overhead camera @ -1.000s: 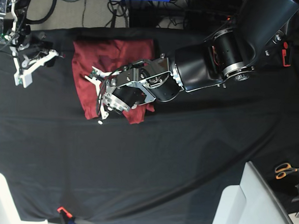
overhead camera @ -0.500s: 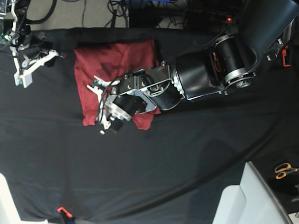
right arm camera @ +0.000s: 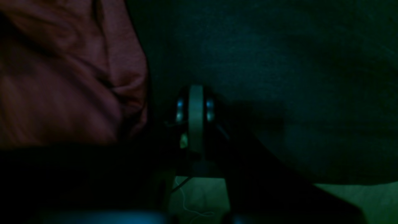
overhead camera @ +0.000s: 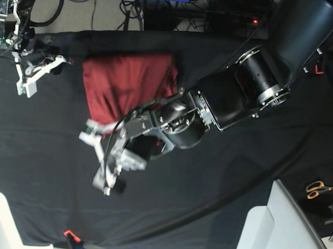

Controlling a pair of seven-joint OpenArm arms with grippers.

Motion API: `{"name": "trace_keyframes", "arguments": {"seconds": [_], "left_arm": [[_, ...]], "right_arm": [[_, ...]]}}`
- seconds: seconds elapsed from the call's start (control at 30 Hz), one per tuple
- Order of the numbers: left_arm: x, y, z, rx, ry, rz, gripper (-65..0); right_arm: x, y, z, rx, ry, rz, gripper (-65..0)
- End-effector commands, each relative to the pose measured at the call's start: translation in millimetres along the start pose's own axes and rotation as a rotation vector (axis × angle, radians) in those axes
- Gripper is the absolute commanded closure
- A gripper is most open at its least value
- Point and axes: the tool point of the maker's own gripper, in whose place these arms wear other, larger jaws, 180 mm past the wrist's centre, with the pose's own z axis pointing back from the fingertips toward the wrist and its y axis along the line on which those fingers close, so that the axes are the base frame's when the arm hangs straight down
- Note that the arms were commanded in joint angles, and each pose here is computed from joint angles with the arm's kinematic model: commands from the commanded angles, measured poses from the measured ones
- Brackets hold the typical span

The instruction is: Fold the T-shirt properly

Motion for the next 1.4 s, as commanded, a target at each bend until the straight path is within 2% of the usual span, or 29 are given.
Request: {"name": "trace_keyframes", "arguments": {"seconds": [0.0, 0.1, 0.27, 0.4, 0.63, 0.77, 0.83, 0.9, 1.03, 1.2, 1.37], "left_arm": [[9, 25, 15, 0.075, -0.020, -0.004, -65.0], [13, 12, 28, 0.090, -0.029, -0.009, -65.0], [19, -40, 18, -0.006, -0.041, 0.010, -65.0], [12, -53, 16, -0.027, -0.027, 0.014, -65.0], [1, -48, 17, 0.039, 0.050, -0.035, -65.0], [22, -50, 35, 0.088, -0.003, -0.034, -65.0], [29, -56, 47, 0.096, -0.045, 0.002, -64.5], [40, -66, 56, 0.095, -0.083, 0.036, -48.7], [45, -95, 66, 0.049, -0.118, 0.146, 0.0], [35, -131, 67, -0.035, -0.108, 0.292, 0.0], [41, -156, 67, -0.090, -0.130, 0.327, 0.0]], "right_arm": [[12, 0, 3, 0.004, -0.036, 0.012, -0.8], [16, 1, 2, 0.007, -0.039, 0.014, -0.8], [16, 2, 2, 0.008, -0.039, 0.015, -0.8], [19, 3, 2, 0.010, -0.044, 0.016, -0.8], [19, 3, 2, 0.010, -0.044, 0.016, -0.8], [18, 2, 3, 0.011, -0.042, 0.021, -0.8], [16, 3, 6, 0.011, -0.047, 0.028, -0.8], [20, 4, 11, 0.010, -0.059, 0.051, -0.8], [24, 11, 18, 0.024, -0.064, 0.127, -0.8], [21, 13, 16, 0.029, -0.050, 0.143, -0.8], [20, 13, 16, 0.030, -0.048, 0.139, -0.8]]}}
